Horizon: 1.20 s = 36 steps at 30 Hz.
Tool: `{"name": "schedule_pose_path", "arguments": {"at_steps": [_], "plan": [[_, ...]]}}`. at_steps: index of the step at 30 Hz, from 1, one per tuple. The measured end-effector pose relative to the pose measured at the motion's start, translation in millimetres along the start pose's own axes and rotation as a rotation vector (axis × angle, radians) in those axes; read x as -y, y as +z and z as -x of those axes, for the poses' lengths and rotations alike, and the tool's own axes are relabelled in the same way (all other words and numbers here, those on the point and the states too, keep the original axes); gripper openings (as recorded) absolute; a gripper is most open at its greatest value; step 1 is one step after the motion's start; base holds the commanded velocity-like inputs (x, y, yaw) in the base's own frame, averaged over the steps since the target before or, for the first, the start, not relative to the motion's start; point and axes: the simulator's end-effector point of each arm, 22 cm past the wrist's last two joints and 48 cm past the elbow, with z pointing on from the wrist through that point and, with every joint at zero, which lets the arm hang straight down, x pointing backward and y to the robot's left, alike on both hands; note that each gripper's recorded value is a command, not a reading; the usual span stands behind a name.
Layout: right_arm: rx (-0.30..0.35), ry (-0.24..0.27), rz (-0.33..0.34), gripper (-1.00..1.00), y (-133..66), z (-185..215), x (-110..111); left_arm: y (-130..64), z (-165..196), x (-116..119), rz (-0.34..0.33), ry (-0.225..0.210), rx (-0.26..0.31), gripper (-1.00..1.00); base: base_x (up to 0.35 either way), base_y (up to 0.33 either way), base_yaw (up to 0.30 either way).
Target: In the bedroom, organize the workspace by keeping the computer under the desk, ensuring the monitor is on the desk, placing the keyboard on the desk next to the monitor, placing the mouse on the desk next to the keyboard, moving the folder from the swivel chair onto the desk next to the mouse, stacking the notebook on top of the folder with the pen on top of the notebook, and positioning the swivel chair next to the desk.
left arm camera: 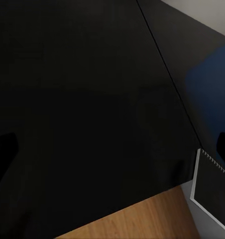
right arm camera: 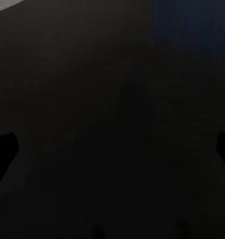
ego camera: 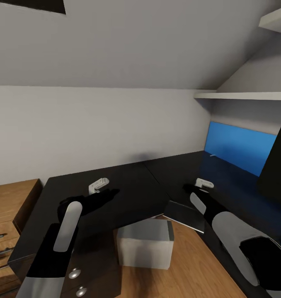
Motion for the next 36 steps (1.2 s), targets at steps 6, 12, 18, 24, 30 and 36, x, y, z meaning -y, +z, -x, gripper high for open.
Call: {"name": "schedule_pose_path", "arguments": {"at_steps": [6,12,18,24,30,36], "plan": [[-0.023,-0.028,0.090,1.00,-30.2,-14.2,-30.0,0.2,-0.1,-0.2,0.001,0.000,0.000,1.00,0.000,0.000,0.000],[-0.013,-0.037,0.065,1.00,-57.5,-18.1,-28.9,0.1,-0.4,-0.2,0.001,0.000,-0.001,1.00,0.000,0.000,0.000],[-0.006,-0.026,0.074,1.00,-67.2,-18.9,-33.8,0.0,-0.3,-0.8,0.001,0.001,-0.002,1.00,0.000,0.000,0.000],[-0.004,-0.037,0.079,1.00,-72.4,-23.5,-36.0,-2.4,2.2,0.8,-0.001,0.003,0.004,1.00,-0.180,0.000,-0.031],[0.003,-0.036,0.084,1.00,-75.9,-20.1,-38.3,-5.7,4.8,3.4,-0.005,0.005,0.011,1.00,-0.329,0.000,-0.019],[0.008,-0.035,0.086,1.00,-78.4,-17.4,-39.5,-7.9,6.7,5.0,-0.006,0.008,0.016,1.00,-0.334,0.000,-0.098]]}}
